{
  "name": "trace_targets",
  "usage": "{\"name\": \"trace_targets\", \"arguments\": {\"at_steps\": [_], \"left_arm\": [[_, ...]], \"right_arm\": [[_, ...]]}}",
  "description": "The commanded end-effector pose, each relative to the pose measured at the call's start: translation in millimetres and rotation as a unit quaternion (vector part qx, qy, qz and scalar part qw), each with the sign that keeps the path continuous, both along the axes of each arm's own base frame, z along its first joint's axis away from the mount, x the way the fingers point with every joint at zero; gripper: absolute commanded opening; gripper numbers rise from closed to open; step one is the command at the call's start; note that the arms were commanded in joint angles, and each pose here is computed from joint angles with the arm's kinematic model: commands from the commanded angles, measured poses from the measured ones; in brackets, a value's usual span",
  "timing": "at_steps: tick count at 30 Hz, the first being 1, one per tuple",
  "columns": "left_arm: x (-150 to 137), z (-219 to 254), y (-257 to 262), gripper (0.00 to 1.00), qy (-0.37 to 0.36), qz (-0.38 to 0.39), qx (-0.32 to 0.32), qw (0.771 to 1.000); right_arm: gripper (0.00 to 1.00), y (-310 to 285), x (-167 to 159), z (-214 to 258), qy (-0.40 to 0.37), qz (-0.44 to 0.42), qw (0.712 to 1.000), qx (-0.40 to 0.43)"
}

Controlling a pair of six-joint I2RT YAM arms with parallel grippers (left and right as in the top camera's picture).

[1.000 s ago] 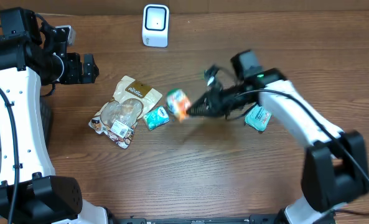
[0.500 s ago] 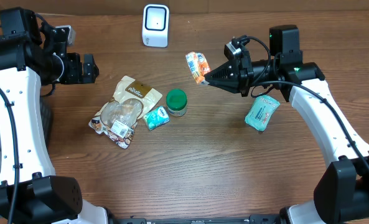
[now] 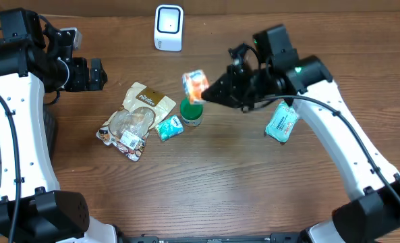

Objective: Scan the item barcode
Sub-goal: 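Lift the orange Kleenex pack and hold it under the scanner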

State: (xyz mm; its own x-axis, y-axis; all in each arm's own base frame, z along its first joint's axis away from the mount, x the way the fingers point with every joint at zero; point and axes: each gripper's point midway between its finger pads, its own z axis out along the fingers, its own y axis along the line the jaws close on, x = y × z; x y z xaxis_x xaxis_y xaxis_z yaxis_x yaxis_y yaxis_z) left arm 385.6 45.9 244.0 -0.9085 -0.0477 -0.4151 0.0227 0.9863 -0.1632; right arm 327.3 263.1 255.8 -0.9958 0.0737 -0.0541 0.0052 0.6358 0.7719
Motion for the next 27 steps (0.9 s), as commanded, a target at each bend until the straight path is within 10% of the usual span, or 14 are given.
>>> {"name": "trace_targets", "arguments": {"at_steps": [1, 15, 22, 27], "left_arm": [[1.4, 10.4, -3.6, 0.99, -0.017, -0.014, 0.005, 1.0], [1.4, 10.4, -3.6, 1.0, -0.017, -0.015, 0.005, 1.0], [1.4, 10.4, -3.6, 1.0, -0.017, -0.014, 0.005, 1.0], [1.4, 10.4, -3.6, 1.0, -0.017, -0.015, 0.005, 1.0]], "right_arm": [[0.04, -24.8, 57.9, 34.5, -0.172, -0.065, 0.968, -0.17], [0.04, 38.5, 277.4, 13.1, -0.555, -0.075, 0.718, -0.413], [0.04, 67.9, 322.7, -46.7, -0.654, 0.02, 0.582, -0.483], [0.04, 73.3, 329.7, -111.7, -0.645, 0.084, 0.561, -0.513]]}}
